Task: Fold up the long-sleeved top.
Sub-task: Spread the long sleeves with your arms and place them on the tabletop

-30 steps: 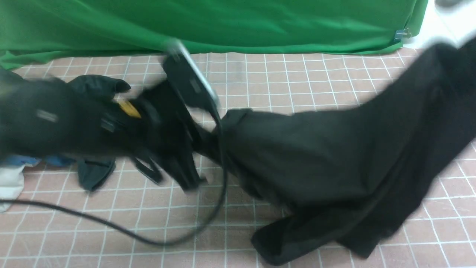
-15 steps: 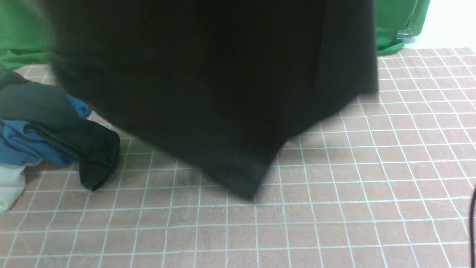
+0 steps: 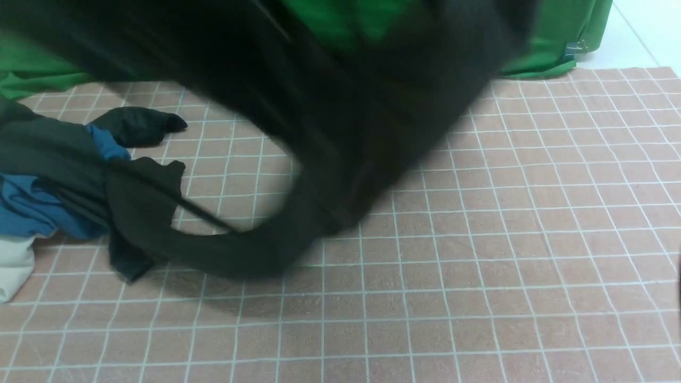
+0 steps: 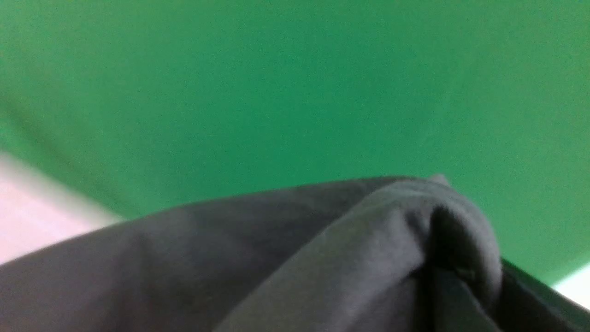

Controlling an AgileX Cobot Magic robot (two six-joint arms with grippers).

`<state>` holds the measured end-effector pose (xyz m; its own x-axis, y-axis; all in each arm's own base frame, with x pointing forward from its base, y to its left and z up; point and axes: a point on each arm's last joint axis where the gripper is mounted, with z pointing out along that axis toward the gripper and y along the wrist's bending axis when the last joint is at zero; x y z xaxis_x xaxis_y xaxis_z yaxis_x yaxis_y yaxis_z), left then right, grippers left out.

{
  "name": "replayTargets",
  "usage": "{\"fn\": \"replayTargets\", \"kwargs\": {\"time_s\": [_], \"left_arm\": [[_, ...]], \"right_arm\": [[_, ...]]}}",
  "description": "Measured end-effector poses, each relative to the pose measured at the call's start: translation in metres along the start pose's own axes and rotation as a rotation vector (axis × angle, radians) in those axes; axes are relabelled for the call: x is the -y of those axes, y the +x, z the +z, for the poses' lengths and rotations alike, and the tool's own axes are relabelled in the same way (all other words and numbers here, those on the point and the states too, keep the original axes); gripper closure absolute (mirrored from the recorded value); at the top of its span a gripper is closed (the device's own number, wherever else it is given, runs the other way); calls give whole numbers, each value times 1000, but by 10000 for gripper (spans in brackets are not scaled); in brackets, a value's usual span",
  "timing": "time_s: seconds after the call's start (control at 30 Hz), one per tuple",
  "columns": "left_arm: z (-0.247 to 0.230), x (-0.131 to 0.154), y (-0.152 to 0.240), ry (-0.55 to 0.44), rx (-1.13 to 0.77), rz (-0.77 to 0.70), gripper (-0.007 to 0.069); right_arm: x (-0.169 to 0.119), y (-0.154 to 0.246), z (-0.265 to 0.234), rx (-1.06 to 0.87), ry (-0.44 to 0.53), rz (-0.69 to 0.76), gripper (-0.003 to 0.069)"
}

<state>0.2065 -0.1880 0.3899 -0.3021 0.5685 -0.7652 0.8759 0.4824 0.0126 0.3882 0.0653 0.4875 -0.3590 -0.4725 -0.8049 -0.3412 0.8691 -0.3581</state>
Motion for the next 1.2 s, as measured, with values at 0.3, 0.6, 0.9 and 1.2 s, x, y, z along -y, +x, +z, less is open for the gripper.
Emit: {"fn": "replayTargets", "kwargs": {"time_s": [0.3,0.6,0.9,1.2], "left_arm": [[128,83,13,186,-92,171,589],[209,134,26,273,-149,310,517],[222,135,33,291,-190,301,59],[130,91,10,161,-251,238,53]], "right_arm": [[28,132,75,-473,-4,150,568],[67,180,51,-736,263,408,237],[52,131,-24,-543,200,541,118],[-31,129,-97,-476,30,443,218]]}}
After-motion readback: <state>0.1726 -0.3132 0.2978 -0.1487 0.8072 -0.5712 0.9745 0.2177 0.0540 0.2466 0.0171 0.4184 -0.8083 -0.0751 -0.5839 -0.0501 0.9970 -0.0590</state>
